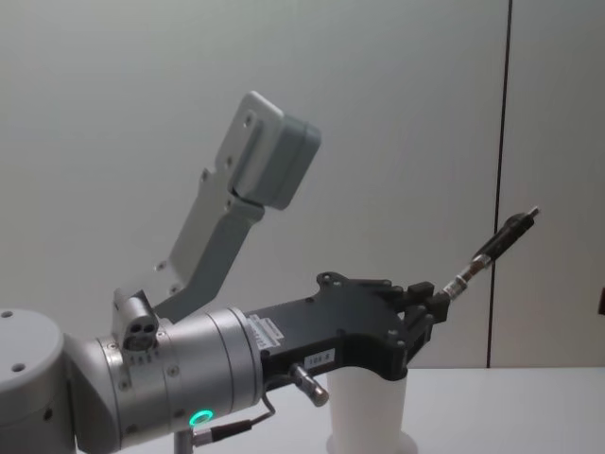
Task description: Place the pen into the pen holder.
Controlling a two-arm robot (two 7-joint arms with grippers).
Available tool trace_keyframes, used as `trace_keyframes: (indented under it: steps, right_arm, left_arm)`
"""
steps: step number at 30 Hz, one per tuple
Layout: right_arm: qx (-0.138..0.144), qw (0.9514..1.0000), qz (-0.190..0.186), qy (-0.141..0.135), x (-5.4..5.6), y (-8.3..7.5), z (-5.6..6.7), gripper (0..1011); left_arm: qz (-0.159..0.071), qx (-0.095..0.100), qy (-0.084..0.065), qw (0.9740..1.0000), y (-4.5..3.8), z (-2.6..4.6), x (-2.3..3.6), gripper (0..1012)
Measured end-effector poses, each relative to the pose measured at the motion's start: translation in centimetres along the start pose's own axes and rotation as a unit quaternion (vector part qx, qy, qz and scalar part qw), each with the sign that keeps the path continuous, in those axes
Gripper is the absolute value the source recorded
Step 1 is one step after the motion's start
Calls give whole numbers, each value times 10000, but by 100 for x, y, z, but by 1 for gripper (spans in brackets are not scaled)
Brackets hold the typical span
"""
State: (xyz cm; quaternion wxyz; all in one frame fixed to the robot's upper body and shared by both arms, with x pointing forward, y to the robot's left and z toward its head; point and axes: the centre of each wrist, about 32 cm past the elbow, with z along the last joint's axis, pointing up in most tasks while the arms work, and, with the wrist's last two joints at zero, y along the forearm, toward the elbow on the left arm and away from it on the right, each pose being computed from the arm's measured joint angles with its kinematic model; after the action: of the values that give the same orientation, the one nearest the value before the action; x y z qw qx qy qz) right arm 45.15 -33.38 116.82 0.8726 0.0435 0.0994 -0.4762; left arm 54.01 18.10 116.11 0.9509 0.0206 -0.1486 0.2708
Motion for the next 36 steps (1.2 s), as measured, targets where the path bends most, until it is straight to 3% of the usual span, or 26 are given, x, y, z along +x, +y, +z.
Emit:
trace_keyframes:
  steps: [14,28,36]
  right_arm:
    - [-71,9967,328,738,-56,-30,-22,1002]
    - [56,9916,627,1130,-206,-3,-51,1002]
    - [208,9895,619,1292,-319,57,-73,1001]
  left_arm:
    - [1,0,0,10000,0,0,0,121]
    - [1,0,0,10000,0,0,0,121]
    - [1,0,0,10000,0,0,0,120]
